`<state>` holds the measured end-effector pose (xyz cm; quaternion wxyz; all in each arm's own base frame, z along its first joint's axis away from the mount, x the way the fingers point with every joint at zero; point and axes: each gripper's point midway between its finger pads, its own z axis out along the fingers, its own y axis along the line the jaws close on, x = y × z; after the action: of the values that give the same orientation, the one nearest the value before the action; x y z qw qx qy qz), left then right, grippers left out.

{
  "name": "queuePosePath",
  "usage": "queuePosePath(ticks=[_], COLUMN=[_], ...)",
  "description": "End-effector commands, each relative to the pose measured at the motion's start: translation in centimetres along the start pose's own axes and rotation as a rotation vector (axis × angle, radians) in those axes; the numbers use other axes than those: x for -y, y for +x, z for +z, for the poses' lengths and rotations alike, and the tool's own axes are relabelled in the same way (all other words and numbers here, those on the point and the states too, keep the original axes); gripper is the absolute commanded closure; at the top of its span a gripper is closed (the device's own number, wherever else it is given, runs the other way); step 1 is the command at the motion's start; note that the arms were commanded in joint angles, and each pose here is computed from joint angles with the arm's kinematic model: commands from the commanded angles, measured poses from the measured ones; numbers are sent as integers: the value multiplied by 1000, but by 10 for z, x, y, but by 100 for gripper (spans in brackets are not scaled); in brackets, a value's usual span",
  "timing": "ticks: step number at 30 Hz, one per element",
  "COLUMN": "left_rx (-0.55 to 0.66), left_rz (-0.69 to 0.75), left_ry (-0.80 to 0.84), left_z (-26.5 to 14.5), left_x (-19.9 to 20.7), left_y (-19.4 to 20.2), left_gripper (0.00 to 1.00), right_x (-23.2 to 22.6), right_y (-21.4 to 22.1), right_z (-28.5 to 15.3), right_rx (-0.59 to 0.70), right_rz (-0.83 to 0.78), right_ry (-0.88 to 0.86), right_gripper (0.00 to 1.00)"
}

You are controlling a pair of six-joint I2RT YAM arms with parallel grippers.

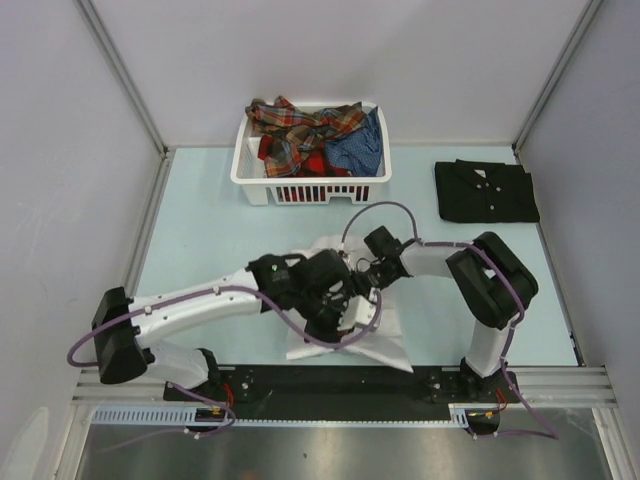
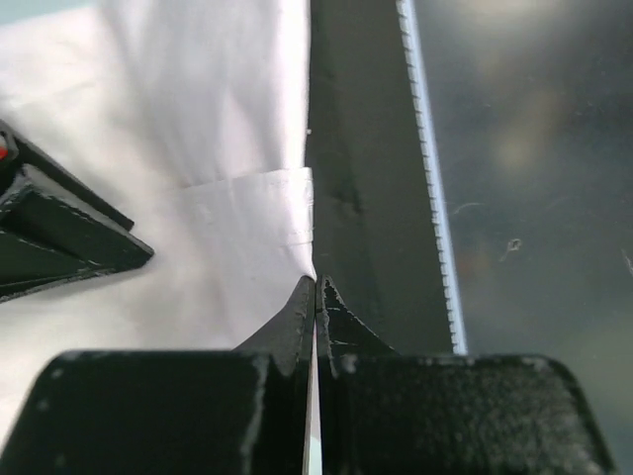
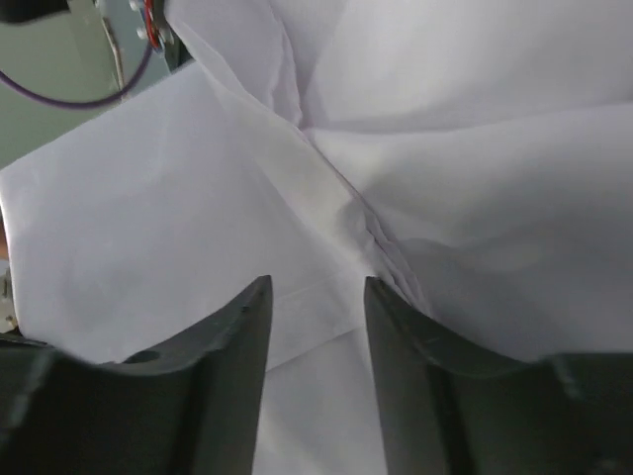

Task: Fold and stack the long sleeve shirts
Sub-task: Fold the shirt

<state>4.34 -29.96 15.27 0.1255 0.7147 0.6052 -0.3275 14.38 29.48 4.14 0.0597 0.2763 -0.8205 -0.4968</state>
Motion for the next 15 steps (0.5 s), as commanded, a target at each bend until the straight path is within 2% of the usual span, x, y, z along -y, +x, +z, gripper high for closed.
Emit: queuePosePath(ticks=[1,2,3,4,5,7,8,11,15], left_rx=[49,54,61,61,56,60,65,79,65], left_rz=[51,33,75,64,18,35,-1,-38,-31], left_ry=[126,114,109,112,96,86,67,55,62], left_z=[-20,-24,-26,-26,-26,-29,-30,-32,-14], left_x=[-13,-26,-37,-45,-67,-91,-115,-148,-190], left_y=[-8,-4,-4,-1,10,12,16,22,31], left_gripper=[100,100,100,100,100,100,100,100,100], right_x=[-16,-12,-6,3,9,22,25,34,36], right_y=[-55,-62,-66,-70,-71,-71,-70,-69,-63], right_z=[-56,-68,-78,-99,-109,-137,-145,-175,-189], right_rx=[154,179,197,235,250,293,308,381,403], right_rz=[-129,-116,-120,-84,-96,-53,-51,-6,8], right_ry=[54,71,99,120,133,164,171,181,181], right_gripper=[44,40,37,26,21,20,20,20,22])
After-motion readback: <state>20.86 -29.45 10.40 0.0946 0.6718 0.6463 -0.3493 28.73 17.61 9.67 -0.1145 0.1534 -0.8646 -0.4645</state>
